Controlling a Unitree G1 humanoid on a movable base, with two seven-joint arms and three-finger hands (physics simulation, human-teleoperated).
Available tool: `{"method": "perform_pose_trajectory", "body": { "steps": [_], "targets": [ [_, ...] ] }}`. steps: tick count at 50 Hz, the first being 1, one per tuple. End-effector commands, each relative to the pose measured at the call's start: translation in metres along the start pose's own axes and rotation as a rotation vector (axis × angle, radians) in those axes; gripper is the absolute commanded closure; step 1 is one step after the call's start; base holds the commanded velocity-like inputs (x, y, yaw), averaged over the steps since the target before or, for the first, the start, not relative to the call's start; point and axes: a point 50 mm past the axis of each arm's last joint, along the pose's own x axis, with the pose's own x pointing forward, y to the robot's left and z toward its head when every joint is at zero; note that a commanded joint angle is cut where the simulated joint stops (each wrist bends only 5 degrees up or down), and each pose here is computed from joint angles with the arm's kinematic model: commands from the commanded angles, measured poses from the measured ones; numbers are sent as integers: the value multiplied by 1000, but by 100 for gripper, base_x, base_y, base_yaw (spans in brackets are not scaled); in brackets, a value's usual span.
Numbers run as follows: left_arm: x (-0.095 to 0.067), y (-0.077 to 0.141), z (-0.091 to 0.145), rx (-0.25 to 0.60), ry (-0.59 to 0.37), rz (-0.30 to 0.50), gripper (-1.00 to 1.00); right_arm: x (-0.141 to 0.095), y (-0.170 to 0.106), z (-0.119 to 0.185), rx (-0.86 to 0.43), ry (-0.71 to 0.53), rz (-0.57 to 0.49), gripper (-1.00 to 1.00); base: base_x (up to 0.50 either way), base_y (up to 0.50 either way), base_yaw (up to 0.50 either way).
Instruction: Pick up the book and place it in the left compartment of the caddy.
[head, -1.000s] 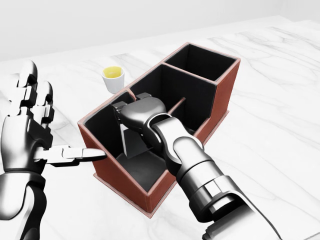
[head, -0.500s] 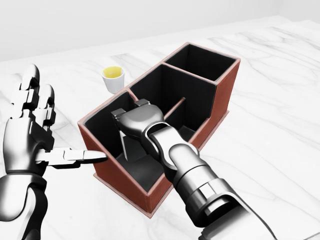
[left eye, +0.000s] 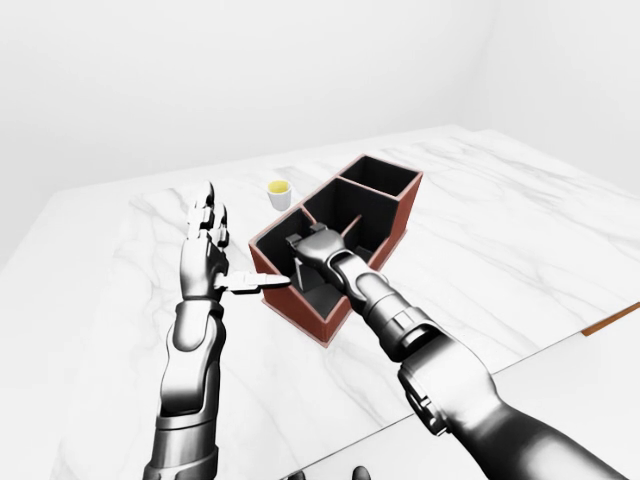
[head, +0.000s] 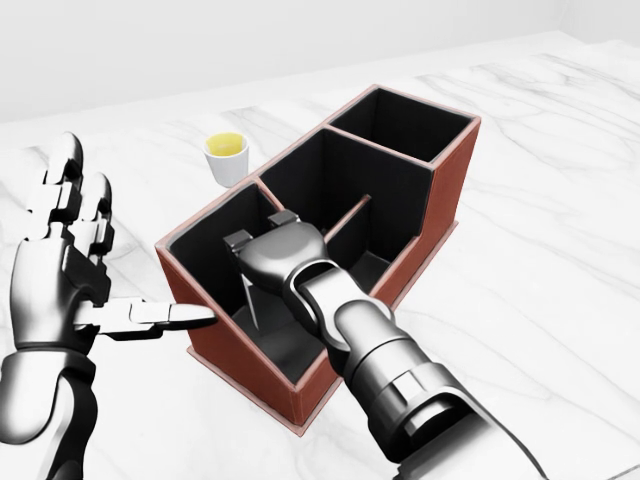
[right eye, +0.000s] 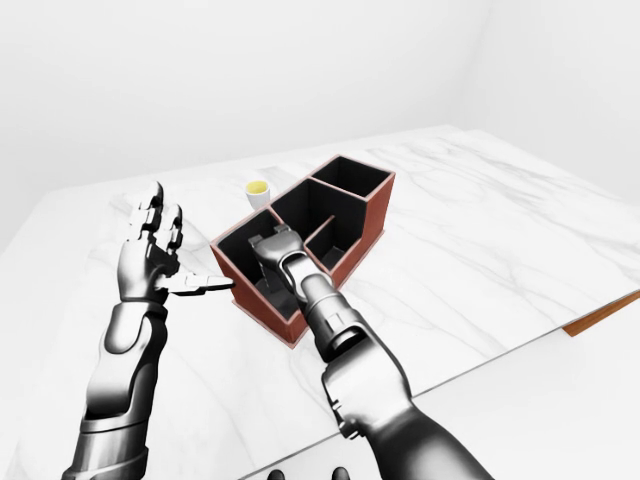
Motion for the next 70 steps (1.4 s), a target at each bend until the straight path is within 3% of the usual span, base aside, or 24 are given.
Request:
{"method": "perform_pose_trajectory", "body": {
  "steps": [1,53,54,55,56,57,58,61,70],
  "targets": [
    [-1,0,-2,0,7,-2,-100,1,-5,1,-34,0,-57,100,0,0,0],
    [-2,0,-4,2,16,-2,-100,1,7,7,-48,-11,-45,100,0,0,0],
    [-2,0,-4,2,17,-2,-100,1,8,7,-47,-11,-44,94,0,0,0],
    [-2,0,-4,1,17,-1,-100,1,8,7,-47,-11,-43,74,0,0,0],
    [-2,-1,-4,1,17,-2,-100,1,8,7,-48,-11,-41,47,0,0,0],
    [-2,-1,-4,2,18,-2,-100,1,8,7,-48,-11,-41,7,0,0,0],
    [-2,-1,-5,1,19,-2,-100,1,8,7,-49,-11,-41,-15,0,0,0],
    [-2,-1,-5,1,21,-3,-100,1,8,7,-50,-11,-42,-53,0,0,0],
    [-2,-1,-5,0,23,-2,-100,1,7,7,-55,-12,-45,-61,0,0,0]
  ]
}}
